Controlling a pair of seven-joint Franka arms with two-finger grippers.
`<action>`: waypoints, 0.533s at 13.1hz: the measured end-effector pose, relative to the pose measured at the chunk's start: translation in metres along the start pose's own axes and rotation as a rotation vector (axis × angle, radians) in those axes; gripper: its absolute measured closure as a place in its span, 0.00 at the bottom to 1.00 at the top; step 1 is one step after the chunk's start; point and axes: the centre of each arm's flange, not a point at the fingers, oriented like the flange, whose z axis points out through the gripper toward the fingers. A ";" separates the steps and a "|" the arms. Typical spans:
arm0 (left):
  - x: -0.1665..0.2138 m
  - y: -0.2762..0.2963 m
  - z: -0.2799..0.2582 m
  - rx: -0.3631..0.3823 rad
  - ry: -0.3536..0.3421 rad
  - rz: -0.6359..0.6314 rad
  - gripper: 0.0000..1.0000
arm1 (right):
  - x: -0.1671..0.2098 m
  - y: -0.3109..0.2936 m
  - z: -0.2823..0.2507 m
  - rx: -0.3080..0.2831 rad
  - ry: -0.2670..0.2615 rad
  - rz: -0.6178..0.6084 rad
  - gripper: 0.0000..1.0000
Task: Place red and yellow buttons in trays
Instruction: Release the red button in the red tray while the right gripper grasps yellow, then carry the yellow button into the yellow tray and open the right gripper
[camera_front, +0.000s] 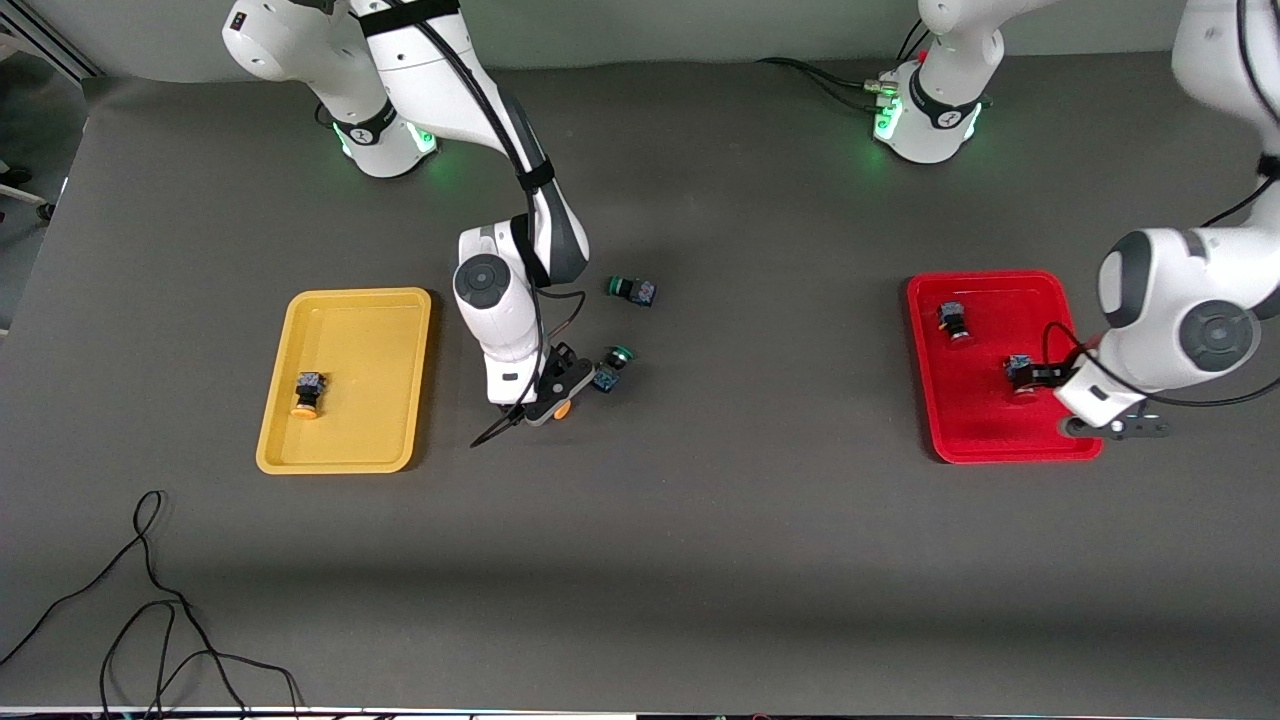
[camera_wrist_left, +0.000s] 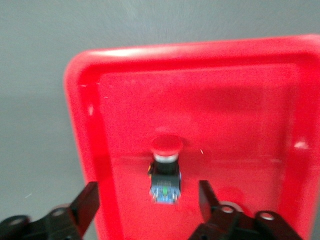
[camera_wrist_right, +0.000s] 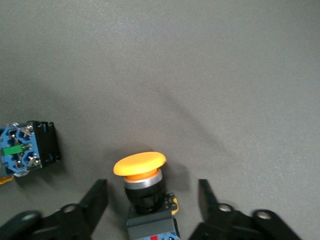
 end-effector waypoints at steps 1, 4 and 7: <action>0.000 0.002 -0.033 0.000 0.013 -0.010 0.00 | -0.001 0.003 -0.001 0.007 -0.008 0.007 0.37; -0.009 0.002 -0.126 -0.005 0.064 -0.045 0.00 | 0.001 0.016 -0.009 0.031 -0.022 0.033 0.59; -0.026 0.000 -0.185 -0.011 0.116 -0.071 0.00 | 0.014 0.025 -0.047 0.115 -0.053 0.123 0.59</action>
